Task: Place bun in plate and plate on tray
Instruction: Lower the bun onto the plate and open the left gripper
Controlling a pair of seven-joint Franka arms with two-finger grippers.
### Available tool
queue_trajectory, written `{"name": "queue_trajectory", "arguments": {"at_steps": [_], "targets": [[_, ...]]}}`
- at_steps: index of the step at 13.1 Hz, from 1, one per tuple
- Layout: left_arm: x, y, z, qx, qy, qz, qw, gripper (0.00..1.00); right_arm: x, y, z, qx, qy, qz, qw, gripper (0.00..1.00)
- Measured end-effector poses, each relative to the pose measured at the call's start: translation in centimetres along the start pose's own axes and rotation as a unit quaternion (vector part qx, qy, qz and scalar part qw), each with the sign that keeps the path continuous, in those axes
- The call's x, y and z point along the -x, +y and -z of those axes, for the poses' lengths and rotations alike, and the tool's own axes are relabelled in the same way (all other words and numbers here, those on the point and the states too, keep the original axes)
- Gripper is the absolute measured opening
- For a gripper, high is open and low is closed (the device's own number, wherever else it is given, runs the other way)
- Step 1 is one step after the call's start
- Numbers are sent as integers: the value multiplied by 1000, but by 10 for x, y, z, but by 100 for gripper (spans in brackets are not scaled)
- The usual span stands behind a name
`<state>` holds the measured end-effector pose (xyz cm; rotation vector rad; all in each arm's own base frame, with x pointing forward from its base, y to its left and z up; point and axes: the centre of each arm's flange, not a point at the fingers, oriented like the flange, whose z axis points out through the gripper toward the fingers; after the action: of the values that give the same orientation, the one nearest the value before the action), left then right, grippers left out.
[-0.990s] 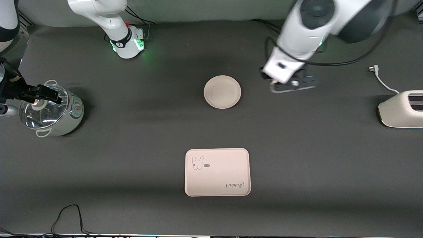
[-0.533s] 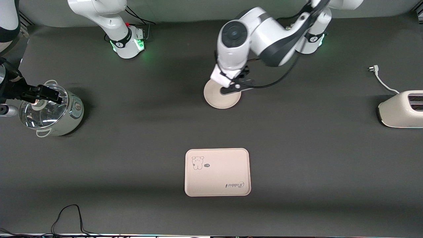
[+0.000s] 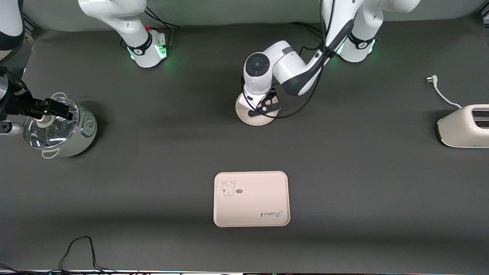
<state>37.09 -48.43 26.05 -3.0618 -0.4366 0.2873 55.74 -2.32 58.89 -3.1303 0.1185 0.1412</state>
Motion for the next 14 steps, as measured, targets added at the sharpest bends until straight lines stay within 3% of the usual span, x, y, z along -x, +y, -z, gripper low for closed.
{"name": "queue_trajectory", "arguments": {"at_steps": [4, 6, 11, 14], "targets": [[26, 12, -53, 10, 4, 15, 1000, 40, 0, -7, -1, 1, -1, 6, 1000, 100], [32, 13, -63, 6, 8, 17, 1000, 47, 0, -7, -1, 1, -1, 6, 1000, 100], [20, 12, -53, 1, 14, 26, 1000, 100, 0, -9, -1, 1, -1, 8, 1000, 100], [-7, 13, 4, -13, 27, 32, 999, 100, 3, -34, -5, 3, -5, 30, 1000, 100]]}}
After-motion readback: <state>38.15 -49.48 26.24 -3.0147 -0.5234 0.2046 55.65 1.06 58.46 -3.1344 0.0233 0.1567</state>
